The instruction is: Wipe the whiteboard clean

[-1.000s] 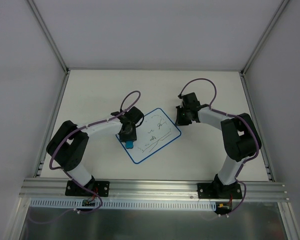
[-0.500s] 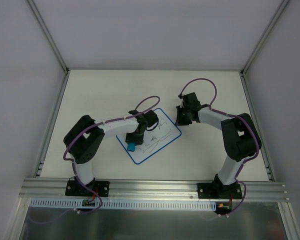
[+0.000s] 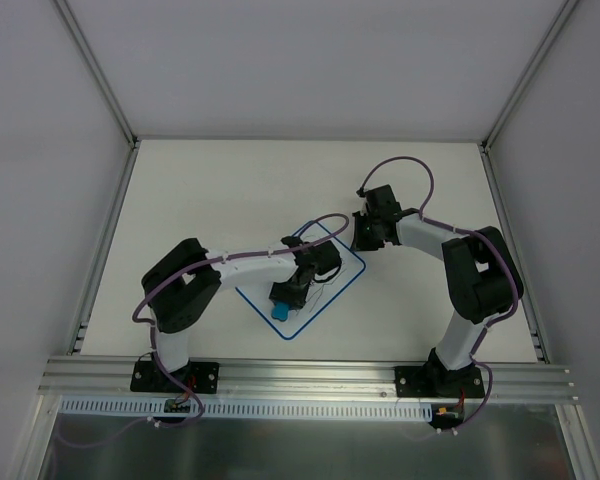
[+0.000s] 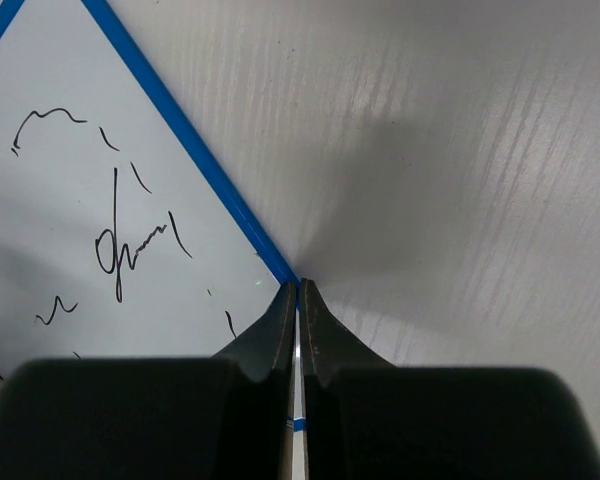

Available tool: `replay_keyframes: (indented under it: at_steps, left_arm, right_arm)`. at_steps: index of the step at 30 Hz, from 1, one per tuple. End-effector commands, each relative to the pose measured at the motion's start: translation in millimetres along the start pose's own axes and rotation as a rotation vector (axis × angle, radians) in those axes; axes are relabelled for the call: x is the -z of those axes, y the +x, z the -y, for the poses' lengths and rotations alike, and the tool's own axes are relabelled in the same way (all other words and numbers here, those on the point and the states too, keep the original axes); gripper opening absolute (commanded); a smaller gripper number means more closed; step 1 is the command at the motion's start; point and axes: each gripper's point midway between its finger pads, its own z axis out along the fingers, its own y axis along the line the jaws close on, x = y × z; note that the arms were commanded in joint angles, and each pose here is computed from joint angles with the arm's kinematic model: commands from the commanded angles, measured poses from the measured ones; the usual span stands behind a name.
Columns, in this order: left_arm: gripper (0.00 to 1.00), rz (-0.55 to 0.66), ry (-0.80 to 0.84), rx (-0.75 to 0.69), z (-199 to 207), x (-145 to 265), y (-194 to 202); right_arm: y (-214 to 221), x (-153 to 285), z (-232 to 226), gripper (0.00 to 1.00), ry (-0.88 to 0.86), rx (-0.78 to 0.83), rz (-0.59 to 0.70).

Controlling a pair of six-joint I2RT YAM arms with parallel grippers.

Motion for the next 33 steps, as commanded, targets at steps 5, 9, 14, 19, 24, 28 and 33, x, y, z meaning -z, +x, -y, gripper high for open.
replay_keyframes:
  at_steps: [5,9,14,19,24,28,33]
  left_arm:
    - [0.00,-0.002,0.061,0.010,20.9,-0.1,-2.4]
    - [0.00,0.010,0.041,0.056,2.9,-0.9,-9.6]
    - [0.00,0.017,0.016,0.119,-22.6,-4.9,-20.8]
    - [0.00,0.019,-0.004,0.166,-38.3,-12.2,-36.4]
    - [0.00,0.022,-0.021,0.216,-59.8,-25.3,-70.6]
    - [0.00,0.019,-0.023,0.217,-66.0,-39.0,-98.1]
    - [0.00,0.027,0.028,0.211,-59.5,-49.5,-134.7]
  right_arm:
    - [65.9,-5.2,35.2,0.00,0.136,0.008,-0.208]
    - [66.8,-5.2,34.9,0.00,0.136,0.008,-0.210]
    - [66.7,-5.2,35.2,0.00,0.138,0.009,-0.210]
    - [66.2,-5.3,35.3,0.00,0.136,0.008,-0.208]
    - [66.7,-5.3,35.3,0.00,0.140,0.011,-0.209]
    - [64.9,-5.3,34.1,0.00,0.142,0.015,-0.202]
    - [66.2,-5.8,34.4,0.00,0.147,0.018,-0.206]
